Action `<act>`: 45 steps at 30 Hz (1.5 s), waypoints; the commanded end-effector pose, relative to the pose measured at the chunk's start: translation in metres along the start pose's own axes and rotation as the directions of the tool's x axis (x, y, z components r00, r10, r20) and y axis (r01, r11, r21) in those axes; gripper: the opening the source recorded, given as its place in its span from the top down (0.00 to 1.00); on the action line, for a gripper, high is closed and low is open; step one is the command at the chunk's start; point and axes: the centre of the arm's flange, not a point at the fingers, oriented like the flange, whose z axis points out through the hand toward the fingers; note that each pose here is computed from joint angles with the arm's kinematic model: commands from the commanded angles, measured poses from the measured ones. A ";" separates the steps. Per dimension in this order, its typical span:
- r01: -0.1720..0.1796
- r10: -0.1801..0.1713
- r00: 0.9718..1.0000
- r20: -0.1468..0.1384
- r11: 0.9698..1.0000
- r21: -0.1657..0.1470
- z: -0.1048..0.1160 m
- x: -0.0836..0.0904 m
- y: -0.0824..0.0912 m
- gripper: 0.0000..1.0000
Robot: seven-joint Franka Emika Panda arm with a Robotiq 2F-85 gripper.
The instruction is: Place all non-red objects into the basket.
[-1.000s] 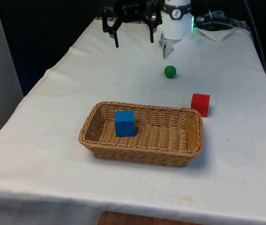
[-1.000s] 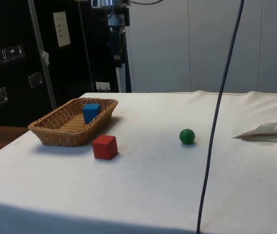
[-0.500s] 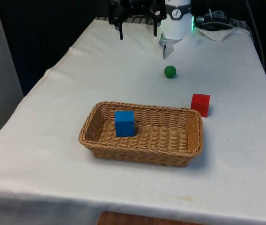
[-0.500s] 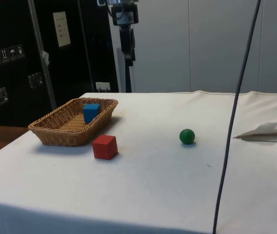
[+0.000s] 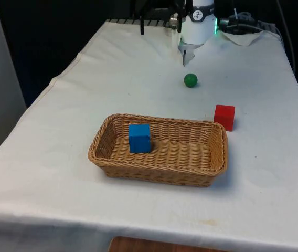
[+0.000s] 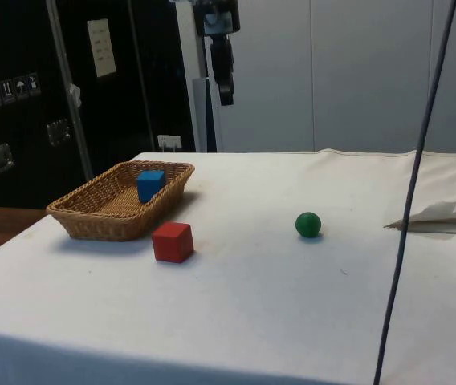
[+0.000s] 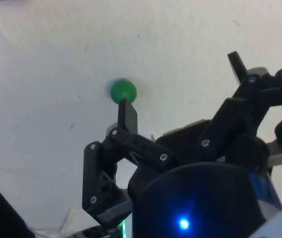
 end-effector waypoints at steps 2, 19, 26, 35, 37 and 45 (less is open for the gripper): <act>0.002 -0.002 1.000 0.001 1.000 -0.003 -0.001 -0.001 -0.002 0.00; 0.012 -0.013 1.000 -0.013 0.999 -0.043 -0.011 -0.034 -0.028 0.00; 0.017 -0.018 0.999 -0.030 1.000 -0.022 -0.013 -0.050 -0.039 0.00; 0.023 -0.022 0.998 -0.051 1.000 0.017 -0.003 -0.077 -0.051 0.00; 0.022 -0.021 0.998 -0.059 0.999 0.026 0.001 -0.082 -0.052 0.00; 0.026 -0.022 0.996 -0.084 0.999 0.047 0.018 -0.099 -0.060 0.00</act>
